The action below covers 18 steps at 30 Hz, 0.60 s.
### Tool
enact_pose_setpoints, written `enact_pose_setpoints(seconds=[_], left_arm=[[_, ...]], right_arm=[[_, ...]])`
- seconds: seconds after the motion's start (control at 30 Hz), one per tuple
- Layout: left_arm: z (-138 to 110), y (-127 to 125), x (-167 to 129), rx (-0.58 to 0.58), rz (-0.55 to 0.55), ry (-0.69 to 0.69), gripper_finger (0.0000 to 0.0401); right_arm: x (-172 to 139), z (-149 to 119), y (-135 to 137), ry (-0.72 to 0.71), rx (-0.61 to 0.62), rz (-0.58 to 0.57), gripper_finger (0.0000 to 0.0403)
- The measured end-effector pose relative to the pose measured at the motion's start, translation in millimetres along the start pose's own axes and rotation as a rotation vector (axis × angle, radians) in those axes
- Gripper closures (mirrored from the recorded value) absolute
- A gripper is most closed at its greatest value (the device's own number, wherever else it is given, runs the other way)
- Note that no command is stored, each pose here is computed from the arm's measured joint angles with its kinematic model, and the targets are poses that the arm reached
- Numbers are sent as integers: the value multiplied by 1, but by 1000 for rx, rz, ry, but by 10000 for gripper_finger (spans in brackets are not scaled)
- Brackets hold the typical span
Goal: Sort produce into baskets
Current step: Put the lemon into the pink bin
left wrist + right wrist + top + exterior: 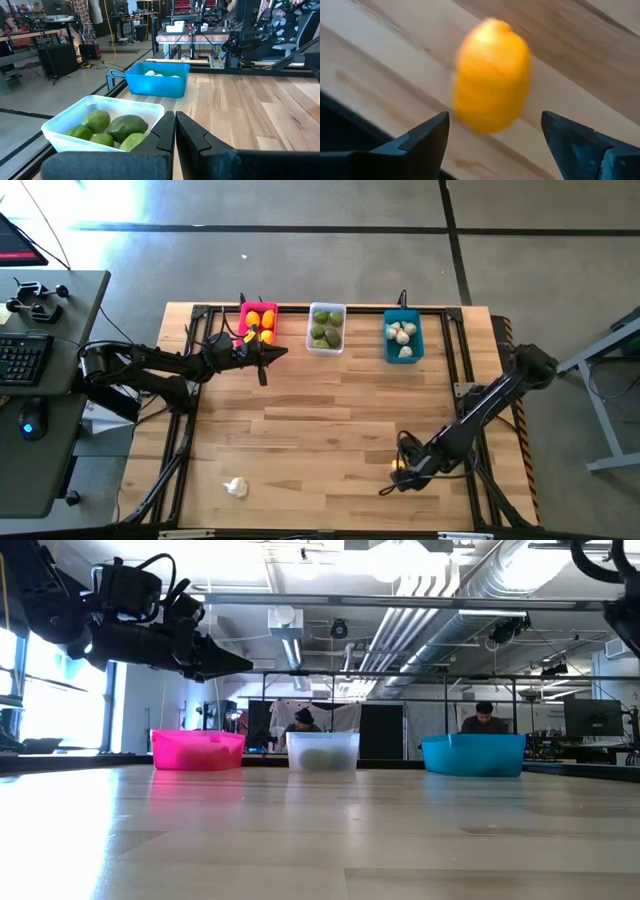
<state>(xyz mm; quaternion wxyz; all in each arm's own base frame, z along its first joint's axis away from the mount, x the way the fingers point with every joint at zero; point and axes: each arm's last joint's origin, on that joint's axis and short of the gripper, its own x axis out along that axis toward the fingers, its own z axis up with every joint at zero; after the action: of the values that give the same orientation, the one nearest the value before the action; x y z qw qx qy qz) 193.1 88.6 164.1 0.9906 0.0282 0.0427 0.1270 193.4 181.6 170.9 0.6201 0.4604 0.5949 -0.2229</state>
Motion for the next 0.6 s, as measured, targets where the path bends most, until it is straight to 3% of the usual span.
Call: enact_pose_setpoints(seconds=[0.43,0.6], left_arm=[[0,0,0,-4,0,0,401],[0,0,0,-12,0,0,401]], right_arm=[[26,2,-1,-90,-95,-77,97],[26,4,-1,-114,-224,-82,138]])
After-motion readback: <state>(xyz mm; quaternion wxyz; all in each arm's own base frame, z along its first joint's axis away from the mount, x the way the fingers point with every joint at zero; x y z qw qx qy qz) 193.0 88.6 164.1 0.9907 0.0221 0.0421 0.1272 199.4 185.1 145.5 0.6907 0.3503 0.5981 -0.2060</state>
